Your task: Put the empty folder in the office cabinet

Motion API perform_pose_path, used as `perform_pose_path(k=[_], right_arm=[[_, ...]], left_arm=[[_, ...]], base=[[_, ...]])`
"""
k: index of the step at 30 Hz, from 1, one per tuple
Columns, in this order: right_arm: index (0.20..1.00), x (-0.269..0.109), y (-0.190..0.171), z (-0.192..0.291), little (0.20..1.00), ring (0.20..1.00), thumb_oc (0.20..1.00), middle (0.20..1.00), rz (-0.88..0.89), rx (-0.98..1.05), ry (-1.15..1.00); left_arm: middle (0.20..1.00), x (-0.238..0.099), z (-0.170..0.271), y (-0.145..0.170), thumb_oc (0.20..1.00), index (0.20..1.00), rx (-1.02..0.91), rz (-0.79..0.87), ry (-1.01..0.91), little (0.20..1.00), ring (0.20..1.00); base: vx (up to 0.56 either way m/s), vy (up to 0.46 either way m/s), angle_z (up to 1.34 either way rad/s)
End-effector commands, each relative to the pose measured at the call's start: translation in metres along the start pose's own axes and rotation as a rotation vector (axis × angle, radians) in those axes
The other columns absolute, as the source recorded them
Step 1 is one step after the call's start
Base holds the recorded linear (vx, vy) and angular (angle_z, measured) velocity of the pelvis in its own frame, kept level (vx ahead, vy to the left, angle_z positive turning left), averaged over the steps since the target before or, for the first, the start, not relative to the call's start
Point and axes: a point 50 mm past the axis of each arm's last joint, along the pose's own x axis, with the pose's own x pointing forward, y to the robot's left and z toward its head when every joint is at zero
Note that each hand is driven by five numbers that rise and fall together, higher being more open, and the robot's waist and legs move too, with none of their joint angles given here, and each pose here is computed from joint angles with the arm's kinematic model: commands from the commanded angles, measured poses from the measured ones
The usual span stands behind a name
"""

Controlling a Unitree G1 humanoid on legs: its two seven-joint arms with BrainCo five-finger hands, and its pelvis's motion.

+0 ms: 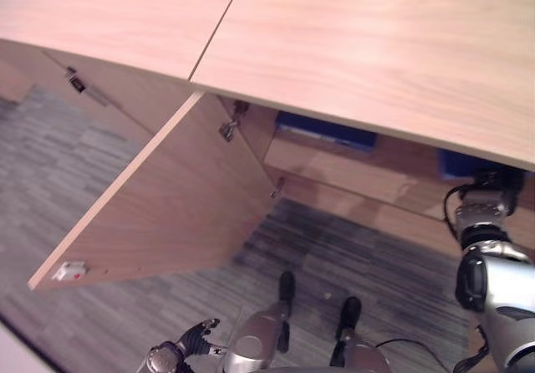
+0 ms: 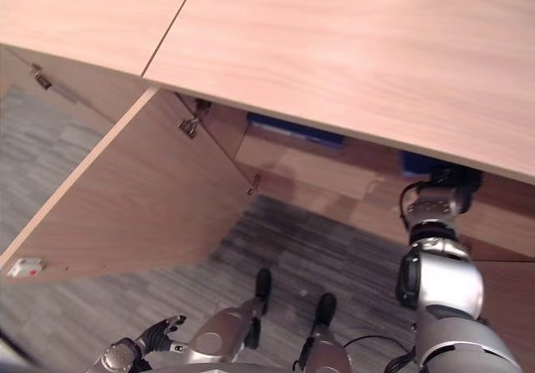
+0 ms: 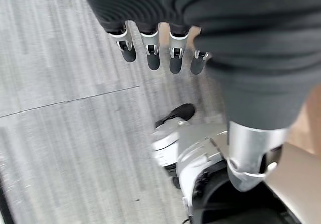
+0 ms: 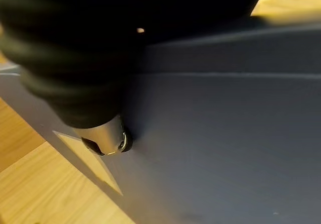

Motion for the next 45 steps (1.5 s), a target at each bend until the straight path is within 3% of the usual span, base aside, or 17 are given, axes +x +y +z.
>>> perform_pose_path(k=[1,9,11,17,24,35,39,45], right_arm=[[0.200,0.008,0.032,0.045,0.200,0.200,0.200,0.200,0.081,0.024,-0.148],[0.200,0.013,0.035,0.096,0.200,0.200,0.200,0.200,0.044,0.067,-0.281],[0.200,0.014,0.029,0.098,0.200,0.200,0.200,0.200,0.033,0.068,-0.287],[0.200,0.011,0.057,0.091,0.200,0.200,0.200,0.200,0.086,0.123,-0.255],[0.200,0.010,0.065,0.095,0.200,0.200,0.200,0.200,0.126,0.093,-0.264],[0.200,0.005,0.089,0.100,0.200,0.200,0.200,0.200,0.175,0.101,-0.288],[0.200,0.007,0.083,0.098,0.200,0.200,0.200,0.200,0.144,0.109,-0.274],[0.200,0.002,0.106,0.102,0.200,0.200,0.200,0.200,0.192,0.100,-0.271]], left_arm=[[1.000,-0.004,-0.002,0.011,1.000,1.000,0.067,-0.007,0.012,1.000,1.000],[1.000,-0.006,-0.007,0.013,1.000,1.000,0.129,-0.040,0.037,1.000,1.000],[1.000,-0.007,-0.007,0.016,1.000,1.000,0.138,-0.035,0.043,1.000,1.000],[1.000,-0.008,-0.004,0.040,1.000,1.000,0.043,0.081,0.043,1.000,1.000],[1.000,-0.011,-0.034,0.002,1.000,1.000,-0.012,-0.006,0.139,1.000,1.000],[1.000,-0.005,-0.029,-0.032,1.000,1.000,0.061,-0.127,0.128,1.000,1.000],[1.000,-0.008,-0.033,-0.033,1.000,1.000,0.103,-0.158,0.134,1.000,1.000],[1.000,-0.006,-0.022,-0.026,1.000,1.000,0.082,-0.119,0.076,1.000,1.000]], base=[[-0.04,-0.048,0.07],[0.00,-0.045,0.24],[0.03,0.048,0.16],[0.10,-0.133,0.08],[0.09,-0.139,0.01],[-0.02,-0.083,0.00],[0.05,0.020,-0.12],[0.00,0.047,-0.10]])
